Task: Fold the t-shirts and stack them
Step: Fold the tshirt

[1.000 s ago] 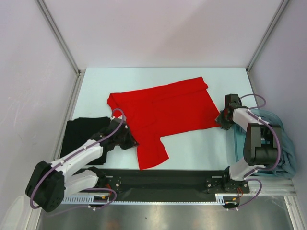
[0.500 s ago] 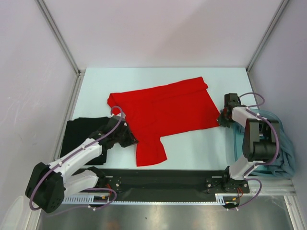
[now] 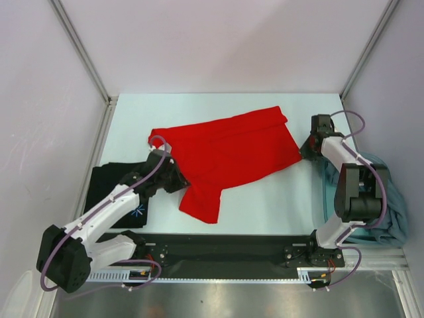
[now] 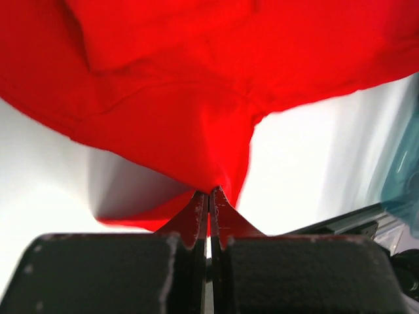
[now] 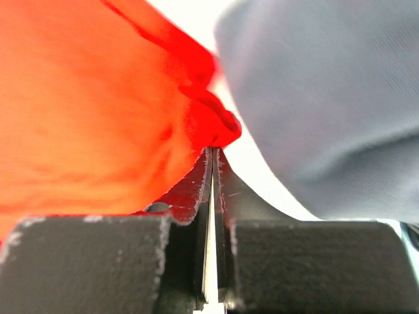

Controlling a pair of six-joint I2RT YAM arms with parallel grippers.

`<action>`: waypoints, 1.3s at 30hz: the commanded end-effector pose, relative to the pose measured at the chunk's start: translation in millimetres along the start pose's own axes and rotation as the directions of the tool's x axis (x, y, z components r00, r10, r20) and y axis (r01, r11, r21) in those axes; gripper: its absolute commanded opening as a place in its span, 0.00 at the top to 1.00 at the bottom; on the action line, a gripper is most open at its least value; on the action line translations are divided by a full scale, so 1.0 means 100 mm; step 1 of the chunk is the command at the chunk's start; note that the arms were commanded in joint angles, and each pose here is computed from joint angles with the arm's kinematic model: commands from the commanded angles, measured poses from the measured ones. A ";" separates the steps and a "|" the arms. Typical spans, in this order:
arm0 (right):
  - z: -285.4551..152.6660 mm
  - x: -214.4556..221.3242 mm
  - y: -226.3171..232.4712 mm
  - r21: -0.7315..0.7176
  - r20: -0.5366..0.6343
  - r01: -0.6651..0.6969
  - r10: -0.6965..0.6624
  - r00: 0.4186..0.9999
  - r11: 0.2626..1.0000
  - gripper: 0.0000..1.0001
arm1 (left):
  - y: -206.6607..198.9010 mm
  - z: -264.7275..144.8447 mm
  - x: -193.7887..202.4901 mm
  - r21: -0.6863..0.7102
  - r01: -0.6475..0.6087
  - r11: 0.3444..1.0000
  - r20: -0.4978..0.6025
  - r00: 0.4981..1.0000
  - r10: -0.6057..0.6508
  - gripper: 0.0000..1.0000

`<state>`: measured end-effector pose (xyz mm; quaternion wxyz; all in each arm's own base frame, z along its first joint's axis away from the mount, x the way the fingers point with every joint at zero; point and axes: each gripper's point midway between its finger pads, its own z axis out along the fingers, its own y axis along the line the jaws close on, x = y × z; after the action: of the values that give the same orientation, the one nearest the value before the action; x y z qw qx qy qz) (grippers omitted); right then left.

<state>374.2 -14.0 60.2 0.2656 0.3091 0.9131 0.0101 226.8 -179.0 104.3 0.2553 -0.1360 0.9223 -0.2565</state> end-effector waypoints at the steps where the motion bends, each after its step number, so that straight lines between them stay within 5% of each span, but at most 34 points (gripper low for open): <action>1: -0.04 -0.17 0.25 -0.050 0.006 0.040 -0.040 0.999 0.998 1.00 | -0.11 -0.07 -0.34 -0.005 -0.035 0.999 0.083 0.996 0.036 1.00; 17: 0.38 -0.79 0.92 -0.132 -0.008 0.083 -0.085 0.996 0.988 1.00 | 0.08 0.04 -1.28 -0.068 0.062 0.996 0.198 0.979 -0.048 1.00; 39: 0.82 -1.17 1.36 -0.198 -0.009 0.087 -0.090 0.996 0.976 1.00 | 0.37 0.45 -1.75 -0.143 0.132 0.981 0.171 0.979 -0.106 1.00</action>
<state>553.5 19.7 58.9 0.2665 0.2467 0.9276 0.0879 372.0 -101.1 105.5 0.2759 -0.2432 0.9121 -0.1811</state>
